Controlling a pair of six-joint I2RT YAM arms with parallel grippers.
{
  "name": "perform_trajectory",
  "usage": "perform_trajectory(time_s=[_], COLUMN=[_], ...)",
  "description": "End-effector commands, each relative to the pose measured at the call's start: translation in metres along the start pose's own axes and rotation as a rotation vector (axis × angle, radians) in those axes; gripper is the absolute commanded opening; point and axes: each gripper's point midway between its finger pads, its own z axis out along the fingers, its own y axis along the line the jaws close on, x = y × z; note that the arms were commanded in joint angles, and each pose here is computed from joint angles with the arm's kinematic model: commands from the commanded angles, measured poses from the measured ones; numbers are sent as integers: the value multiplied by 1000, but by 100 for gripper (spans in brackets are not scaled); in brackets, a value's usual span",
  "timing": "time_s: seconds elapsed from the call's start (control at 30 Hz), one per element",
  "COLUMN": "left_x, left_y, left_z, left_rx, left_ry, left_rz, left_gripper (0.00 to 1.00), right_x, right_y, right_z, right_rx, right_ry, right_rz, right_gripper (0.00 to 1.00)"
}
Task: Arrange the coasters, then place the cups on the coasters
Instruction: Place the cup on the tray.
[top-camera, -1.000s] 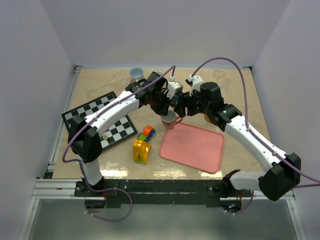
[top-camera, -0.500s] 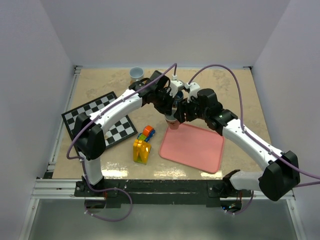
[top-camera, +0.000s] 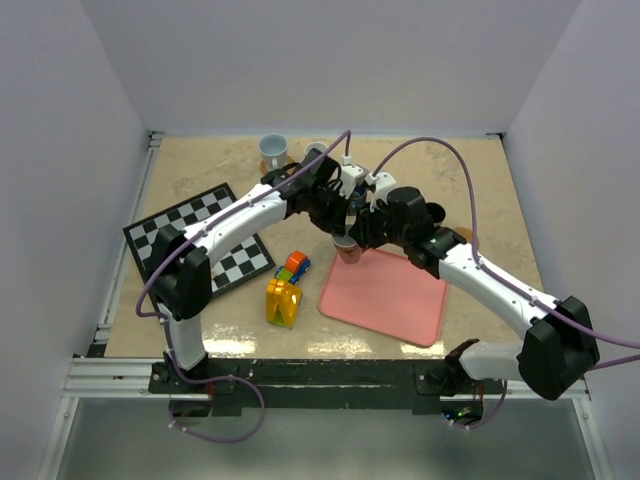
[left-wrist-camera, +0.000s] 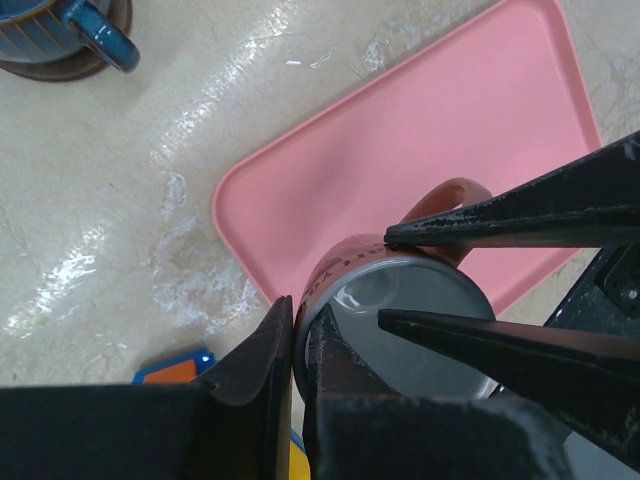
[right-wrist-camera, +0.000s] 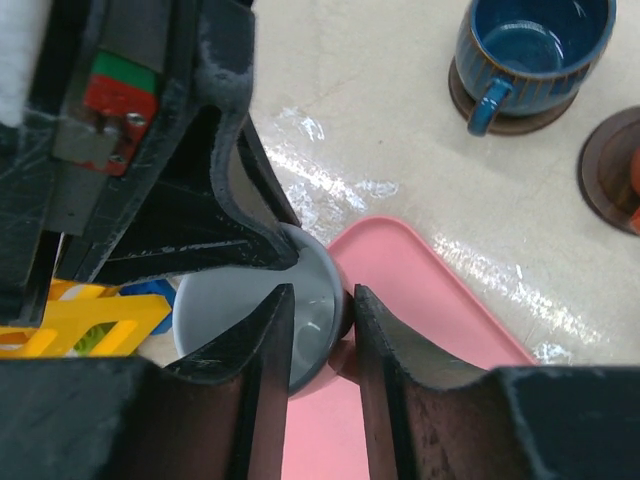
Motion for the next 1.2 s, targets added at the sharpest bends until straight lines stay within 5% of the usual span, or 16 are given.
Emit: perform_trajectory(time_s=[0.0,0.33,0.7,1.17], left_x=[-53,-31,-12,29], left_y=[-29,-49,-39,-33], left_z=[-37,-16,9,42], left_rx=[86,100,-48,-155], left_ry=[-238,-254,-253,-136], left_rz=[-14,-27,179,354], left_gripper=[0,0,0,4], right_x=[38,66,33,-15], right_y=[-19,-28,-41,-39], right_z=[0,-3,-44,-107], right_rx=[100,156,293,293], right_ry=[103,173,-3,-288], right_rz=[33,90,237,354], right_gripper=[29,2,56,65])
